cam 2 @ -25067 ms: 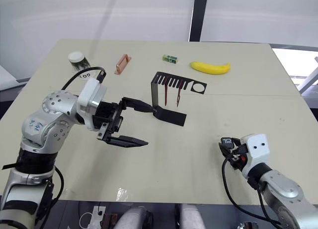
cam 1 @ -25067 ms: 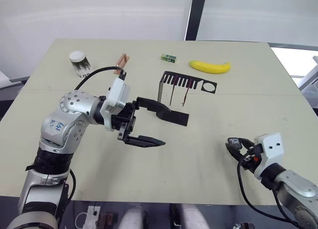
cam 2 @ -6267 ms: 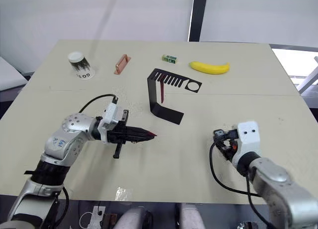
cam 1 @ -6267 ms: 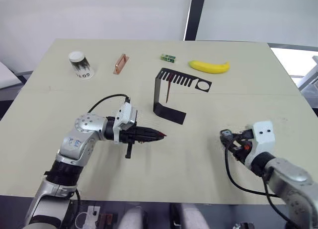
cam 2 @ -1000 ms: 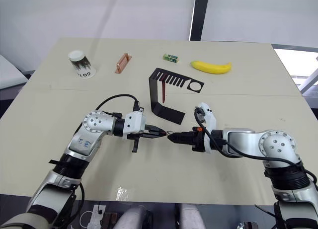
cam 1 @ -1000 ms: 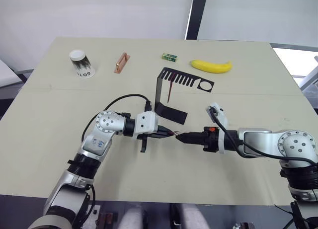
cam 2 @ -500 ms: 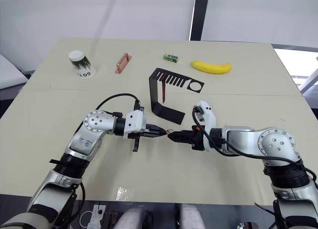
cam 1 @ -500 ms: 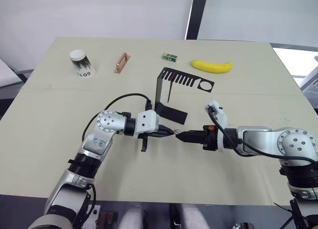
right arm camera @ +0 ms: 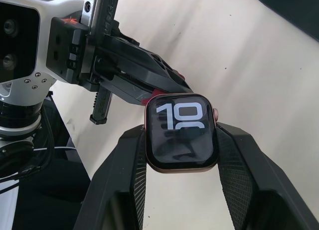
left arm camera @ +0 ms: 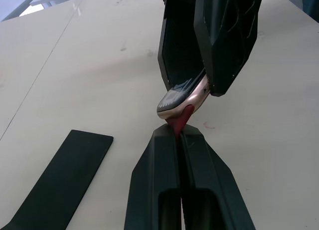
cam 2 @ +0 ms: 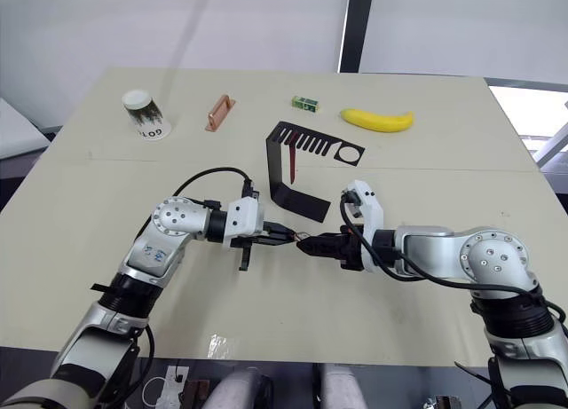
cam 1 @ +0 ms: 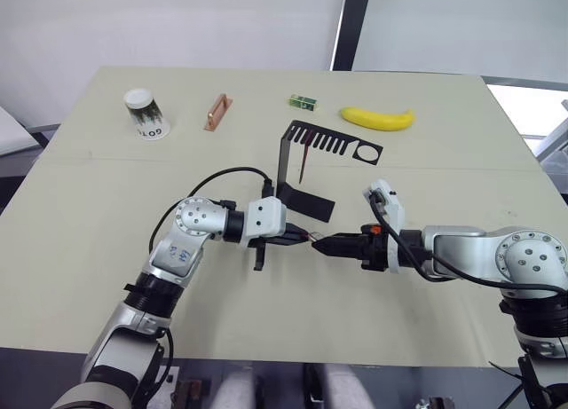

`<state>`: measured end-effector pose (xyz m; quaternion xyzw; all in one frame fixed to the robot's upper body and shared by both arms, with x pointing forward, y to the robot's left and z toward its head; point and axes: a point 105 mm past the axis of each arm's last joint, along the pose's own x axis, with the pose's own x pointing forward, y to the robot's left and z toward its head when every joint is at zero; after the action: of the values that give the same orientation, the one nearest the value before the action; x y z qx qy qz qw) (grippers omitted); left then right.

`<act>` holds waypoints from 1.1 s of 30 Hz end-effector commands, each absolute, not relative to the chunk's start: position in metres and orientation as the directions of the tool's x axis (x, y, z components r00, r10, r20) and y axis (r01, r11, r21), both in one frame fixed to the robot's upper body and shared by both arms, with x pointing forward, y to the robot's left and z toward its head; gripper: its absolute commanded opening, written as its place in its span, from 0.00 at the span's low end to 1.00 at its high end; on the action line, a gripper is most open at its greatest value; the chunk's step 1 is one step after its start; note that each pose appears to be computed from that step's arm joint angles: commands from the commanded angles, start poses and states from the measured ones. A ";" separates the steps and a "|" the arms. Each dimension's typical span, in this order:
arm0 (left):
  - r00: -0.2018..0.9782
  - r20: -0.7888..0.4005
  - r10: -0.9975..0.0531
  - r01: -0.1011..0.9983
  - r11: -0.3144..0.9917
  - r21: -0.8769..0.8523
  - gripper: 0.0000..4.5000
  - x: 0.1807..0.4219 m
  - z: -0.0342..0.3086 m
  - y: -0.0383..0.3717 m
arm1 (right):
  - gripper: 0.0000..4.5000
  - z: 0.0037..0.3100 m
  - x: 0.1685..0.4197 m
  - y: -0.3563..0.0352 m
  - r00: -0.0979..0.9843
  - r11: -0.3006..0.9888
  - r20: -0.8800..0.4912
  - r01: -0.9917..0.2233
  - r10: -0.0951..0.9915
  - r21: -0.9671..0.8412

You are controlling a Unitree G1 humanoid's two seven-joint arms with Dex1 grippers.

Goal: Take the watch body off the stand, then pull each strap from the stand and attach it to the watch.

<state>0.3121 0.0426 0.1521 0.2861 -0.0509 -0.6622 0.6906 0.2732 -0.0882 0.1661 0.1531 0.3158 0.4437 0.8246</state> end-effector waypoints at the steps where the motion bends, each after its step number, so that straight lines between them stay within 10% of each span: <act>1: 0.070 -0.274 -0.959 0.861 -0.081 0.502 0.00 0.306 0.164 0.025 | 0.33 0.180 0.258 -0.070 0.320 0.453 -0.327 -0.718 0.889 0.528; 18: 0.065 -0.268 -0.961 0.866 -0.079 0.494 0.00 0.300 0.170 0.035 | 0.33 0.174 0.273 -0.083 0.399 0.524 -0.342 -0.693 0.851 0.495; 27: 0.029 -0.366 -0.930 0.910 -0.126 0.394 0.99 0.277 0.184 0.079 | 0.33 0.192 0.260 -0.087 0.393 0.480 -0.334 -0.845 0.857 0.236; 33: 0.020 -0.311 -0.950 0.956 -0.073 0.284 0.99 0.281 0.209 0.094 | 0.33 0.195 0.243 -0.091 0.354 0.362 -0.364 -0.931 0.862 -0.047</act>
<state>0.2816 0.0934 0.1931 0.2238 0.0258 -0.6985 0.6793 0.2529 -0.0961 0.1876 -0.0938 0.1737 0.5214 0.8302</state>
